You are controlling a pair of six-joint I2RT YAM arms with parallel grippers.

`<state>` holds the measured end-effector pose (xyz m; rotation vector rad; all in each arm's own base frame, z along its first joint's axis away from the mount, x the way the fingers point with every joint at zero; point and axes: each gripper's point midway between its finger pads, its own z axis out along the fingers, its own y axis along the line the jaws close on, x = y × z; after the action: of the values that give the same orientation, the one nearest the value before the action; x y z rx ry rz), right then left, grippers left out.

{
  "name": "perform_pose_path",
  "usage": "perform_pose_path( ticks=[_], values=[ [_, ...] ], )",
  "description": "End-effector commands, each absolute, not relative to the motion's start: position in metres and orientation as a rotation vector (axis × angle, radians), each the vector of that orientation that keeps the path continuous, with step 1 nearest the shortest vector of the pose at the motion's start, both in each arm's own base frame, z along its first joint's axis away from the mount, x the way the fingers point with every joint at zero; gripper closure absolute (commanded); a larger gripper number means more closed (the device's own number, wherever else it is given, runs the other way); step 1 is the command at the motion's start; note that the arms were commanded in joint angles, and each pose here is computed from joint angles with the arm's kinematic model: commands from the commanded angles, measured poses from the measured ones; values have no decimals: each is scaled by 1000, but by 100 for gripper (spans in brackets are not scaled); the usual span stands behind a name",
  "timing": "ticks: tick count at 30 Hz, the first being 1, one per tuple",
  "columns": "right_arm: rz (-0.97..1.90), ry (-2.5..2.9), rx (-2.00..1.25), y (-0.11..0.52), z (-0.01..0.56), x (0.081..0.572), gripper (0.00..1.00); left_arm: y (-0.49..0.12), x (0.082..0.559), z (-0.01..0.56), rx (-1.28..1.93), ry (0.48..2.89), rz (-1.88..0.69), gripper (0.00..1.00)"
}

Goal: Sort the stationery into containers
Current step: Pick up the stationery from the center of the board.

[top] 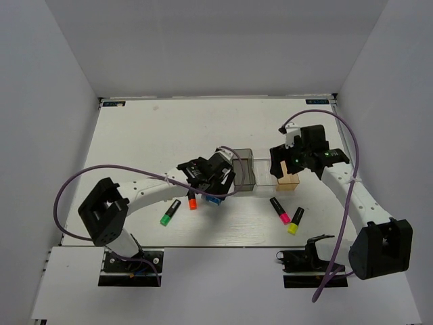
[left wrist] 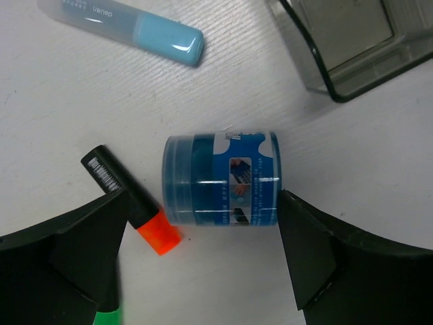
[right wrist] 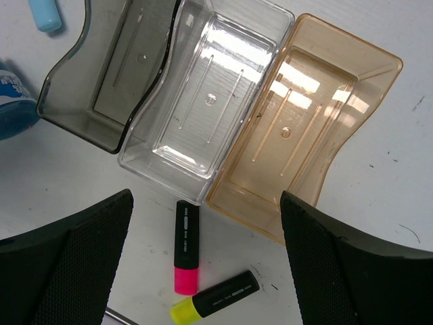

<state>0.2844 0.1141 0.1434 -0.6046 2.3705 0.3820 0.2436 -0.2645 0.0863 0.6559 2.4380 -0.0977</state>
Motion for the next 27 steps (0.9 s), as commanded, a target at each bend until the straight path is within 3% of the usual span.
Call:
perform_pose_path(
  ticks=[1,13,16,20,23,24,26,27],
  values=[
    [386,2334,-577,113,155,287,10,-283,253,96,531,2409,-139,0],
    [397,2332,-573,109,152,288,10,-288,234,59,438,2536,-184,0],
    [400,2328,-569,108,154,287,10,-284,232,47,408,2565,-150,5],
    [415,2320,-564,107,155,286,10,-281,232,37,399,2578,-115,19],
    [418,2316,-559,106,156,286,10,-283,233,38,399,2574,-118,51],
    [423,2313,-560,106,157,285,10,-284,233,39,400,2572,-122,77],
    [427,2319,-557,105,155,285,10,-287,234,49,417,2553,-126,96],
    [435,2313,-558,106,156,285,10,-289,235,56,423,2544,-129,100]
  ],
)
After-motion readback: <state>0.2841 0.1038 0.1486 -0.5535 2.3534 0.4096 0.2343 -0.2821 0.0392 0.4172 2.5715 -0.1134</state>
